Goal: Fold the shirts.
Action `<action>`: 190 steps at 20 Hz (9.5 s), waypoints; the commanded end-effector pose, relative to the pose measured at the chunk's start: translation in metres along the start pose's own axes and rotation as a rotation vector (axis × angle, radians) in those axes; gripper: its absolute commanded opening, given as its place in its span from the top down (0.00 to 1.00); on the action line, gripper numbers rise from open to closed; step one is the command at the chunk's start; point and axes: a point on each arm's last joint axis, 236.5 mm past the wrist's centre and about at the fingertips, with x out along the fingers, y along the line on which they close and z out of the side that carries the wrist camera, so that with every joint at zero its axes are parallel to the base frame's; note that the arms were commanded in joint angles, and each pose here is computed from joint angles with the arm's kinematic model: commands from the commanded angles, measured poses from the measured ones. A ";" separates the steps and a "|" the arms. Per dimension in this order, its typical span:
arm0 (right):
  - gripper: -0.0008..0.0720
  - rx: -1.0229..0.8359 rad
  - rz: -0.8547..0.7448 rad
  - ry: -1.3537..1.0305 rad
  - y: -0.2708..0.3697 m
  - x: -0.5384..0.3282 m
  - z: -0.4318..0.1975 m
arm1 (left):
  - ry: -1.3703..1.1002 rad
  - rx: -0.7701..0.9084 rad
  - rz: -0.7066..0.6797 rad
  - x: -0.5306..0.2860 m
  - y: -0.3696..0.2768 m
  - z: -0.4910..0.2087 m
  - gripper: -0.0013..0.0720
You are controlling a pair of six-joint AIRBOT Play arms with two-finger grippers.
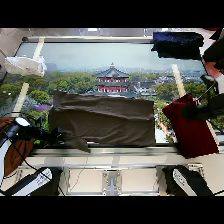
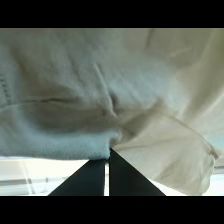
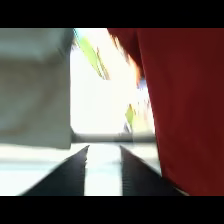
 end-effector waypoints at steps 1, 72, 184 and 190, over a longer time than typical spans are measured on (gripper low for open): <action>0.89 -0.008 0.062 0.248 0.009 0.054 -0.074 | -0.020 0.035 -0.011 -0.010 -0.007 -0.004 0.96; 0.20 0.262 0.288 0.115 0.047 0.163 0.142 | -0.566 0.564 -0.048 -0.138 -0.233 0.246 0.15; 0.97 0.102 -0.068 0.021 0.011 -0.063 0.130 | -0.541 0.429 -0.156 -0.246 -0.120 0.182 0.96; 0.97 0.468 -0.258 0.002 -0.110 -0.111 0.008 | -0.541 0.428 -0.156 -0.246 -0.120 0.182 0.96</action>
